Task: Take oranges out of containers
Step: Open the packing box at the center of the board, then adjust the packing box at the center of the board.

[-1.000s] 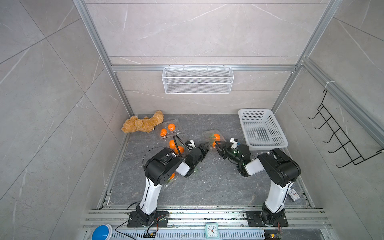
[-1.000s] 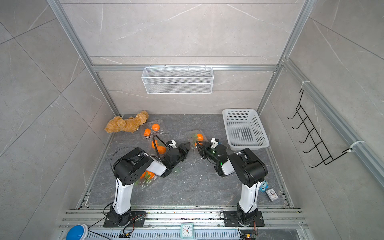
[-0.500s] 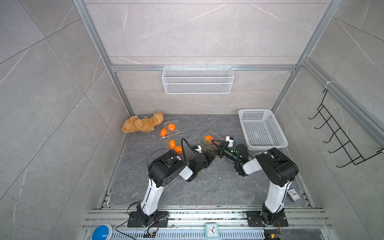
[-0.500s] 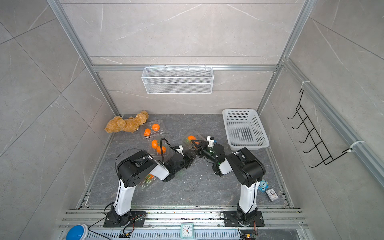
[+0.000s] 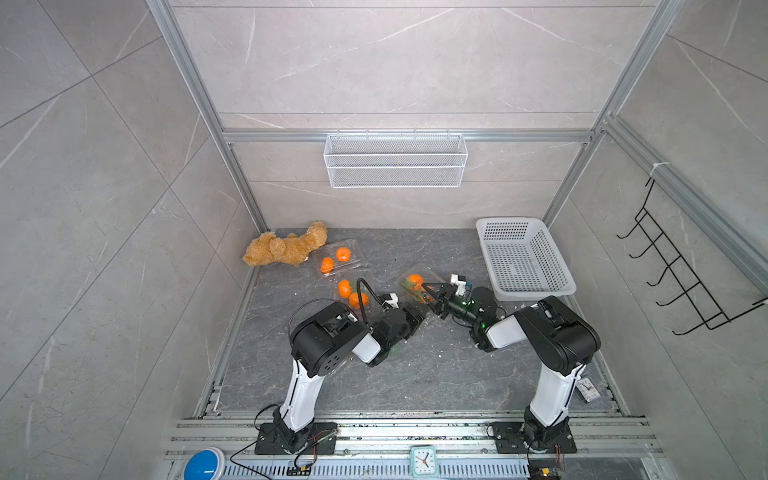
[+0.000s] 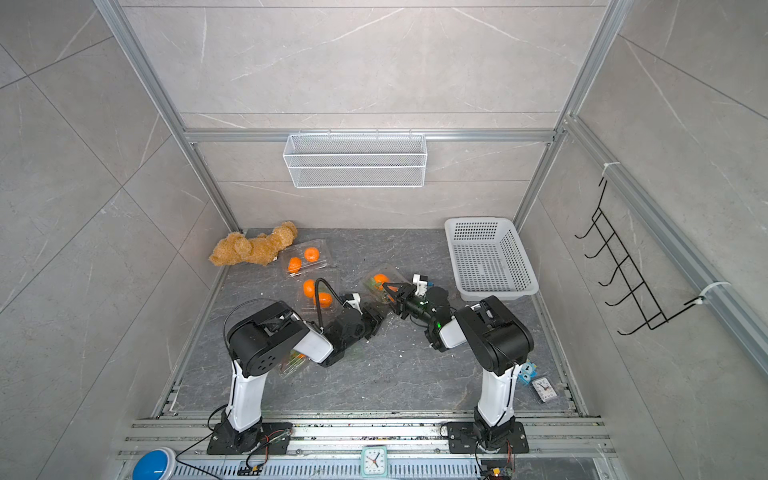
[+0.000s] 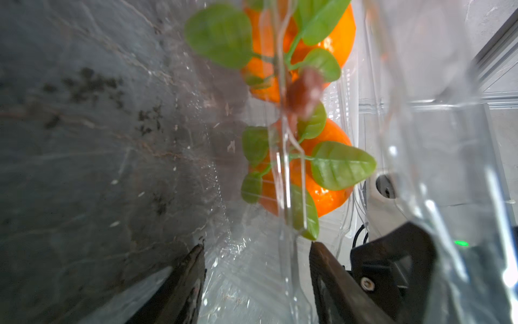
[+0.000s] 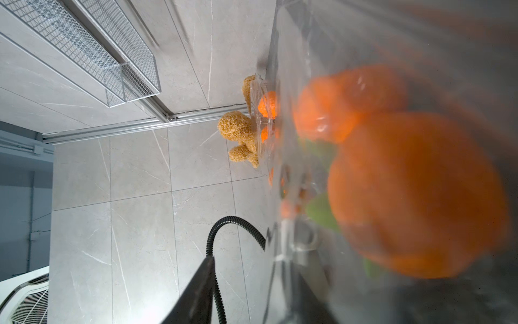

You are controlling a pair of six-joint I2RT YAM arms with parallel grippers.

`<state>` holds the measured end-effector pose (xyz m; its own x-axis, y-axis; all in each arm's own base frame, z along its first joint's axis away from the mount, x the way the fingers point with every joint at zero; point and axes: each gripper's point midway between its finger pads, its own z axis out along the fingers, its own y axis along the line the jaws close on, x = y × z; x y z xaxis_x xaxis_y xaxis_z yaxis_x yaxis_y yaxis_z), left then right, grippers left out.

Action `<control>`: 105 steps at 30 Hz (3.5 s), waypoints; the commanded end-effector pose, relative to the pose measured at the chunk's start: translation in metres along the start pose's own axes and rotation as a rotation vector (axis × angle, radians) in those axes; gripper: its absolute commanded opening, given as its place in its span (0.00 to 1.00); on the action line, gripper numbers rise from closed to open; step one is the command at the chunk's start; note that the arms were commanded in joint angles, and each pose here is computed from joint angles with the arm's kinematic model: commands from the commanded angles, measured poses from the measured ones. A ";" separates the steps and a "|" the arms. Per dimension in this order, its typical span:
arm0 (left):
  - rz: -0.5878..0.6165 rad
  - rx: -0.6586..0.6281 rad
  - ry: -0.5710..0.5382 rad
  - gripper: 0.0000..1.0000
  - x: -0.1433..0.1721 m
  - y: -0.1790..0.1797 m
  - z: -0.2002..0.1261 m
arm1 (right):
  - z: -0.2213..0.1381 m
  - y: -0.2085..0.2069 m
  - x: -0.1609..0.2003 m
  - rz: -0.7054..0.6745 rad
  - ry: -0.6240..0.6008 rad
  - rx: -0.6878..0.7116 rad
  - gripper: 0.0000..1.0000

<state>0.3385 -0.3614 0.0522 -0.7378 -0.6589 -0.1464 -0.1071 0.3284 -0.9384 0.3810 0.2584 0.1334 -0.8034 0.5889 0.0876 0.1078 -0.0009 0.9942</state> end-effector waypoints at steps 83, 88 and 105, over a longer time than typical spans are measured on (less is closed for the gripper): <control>0.556 -0.382 0.287 0.90 -0.008 -0.055 0.019 | -0.150 -0.037 -0.050 -0.705 0.193 1.189 0.88; 0.564 -0.401 0.267 0.90 -0.013 -0.054 0.008 | -0.152 -0.044 -0.049 -0.725 0.187 1.236 0.89; 0.495 -0.288 0.259 0.91 -0.007 -0.066 -0.006 | -0.082 -0.058 -0.036 -0.638 0.252 0.905 0.83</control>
<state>0.3441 -0.3686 0.0826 -0.8994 -0.1585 -0.4073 0.1182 0.8090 -0.5758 0.3445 0.1563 0.0746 -0.9519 0.0913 -0.2926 -0.0366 0.9139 0.4042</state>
